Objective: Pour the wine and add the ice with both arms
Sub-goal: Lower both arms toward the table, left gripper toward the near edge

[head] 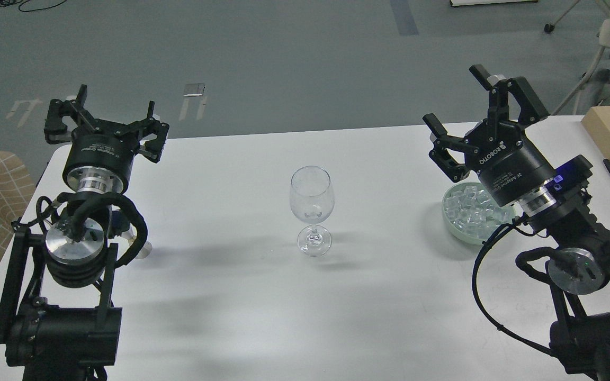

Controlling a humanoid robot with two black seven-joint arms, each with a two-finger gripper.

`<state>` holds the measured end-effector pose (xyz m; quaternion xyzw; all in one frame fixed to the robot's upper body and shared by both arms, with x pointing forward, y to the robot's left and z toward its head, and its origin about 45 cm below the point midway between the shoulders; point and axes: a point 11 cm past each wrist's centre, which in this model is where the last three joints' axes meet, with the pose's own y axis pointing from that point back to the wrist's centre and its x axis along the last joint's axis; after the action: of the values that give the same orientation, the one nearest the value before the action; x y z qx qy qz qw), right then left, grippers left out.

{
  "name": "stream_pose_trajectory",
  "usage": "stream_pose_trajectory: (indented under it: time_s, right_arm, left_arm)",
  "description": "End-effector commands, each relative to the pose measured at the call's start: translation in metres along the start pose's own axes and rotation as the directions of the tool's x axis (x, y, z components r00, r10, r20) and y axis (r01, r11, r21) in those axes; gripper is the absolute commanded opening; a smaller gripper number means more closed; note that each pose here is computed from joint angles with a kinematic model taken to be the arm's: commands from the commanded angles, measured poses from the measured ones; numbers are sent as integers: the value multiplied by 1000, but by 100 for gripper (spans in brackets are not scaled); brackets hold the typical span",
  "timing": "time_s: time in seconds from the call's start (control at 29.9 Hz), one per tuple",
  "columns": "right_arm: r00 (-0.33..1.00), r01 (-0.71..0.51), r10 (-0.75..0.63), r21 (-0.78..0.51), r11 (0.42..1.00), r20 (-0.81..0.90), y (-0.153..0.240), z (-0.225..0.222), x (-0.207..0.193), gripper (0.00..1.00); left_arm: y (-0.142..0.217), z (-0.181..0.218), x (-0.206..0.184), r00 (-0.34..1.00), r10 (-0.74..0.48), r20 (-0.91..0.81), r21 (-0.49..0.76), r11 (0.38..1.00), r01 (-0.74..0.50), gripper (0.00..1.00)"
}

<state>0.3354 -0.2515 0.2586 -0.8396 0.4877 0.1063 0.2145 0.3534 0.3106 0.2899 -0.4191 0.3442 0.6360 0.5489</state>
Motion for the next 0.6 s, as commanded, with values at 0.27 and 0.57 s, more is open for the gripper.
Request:
stream_pose_trajectory:
  time_s: [0.27,0.57]
  right_arm:
    - [990,-139,140,56,989,-10,30,-18,38,100]
    - [981,-194,193,61,979,26,39,-12,55,100]
  left_arm:
    - [30,3,33,998,39,-53,17,999,-38,100]
    - [57,-1,63,993,50,-111,43,998,-46,100]
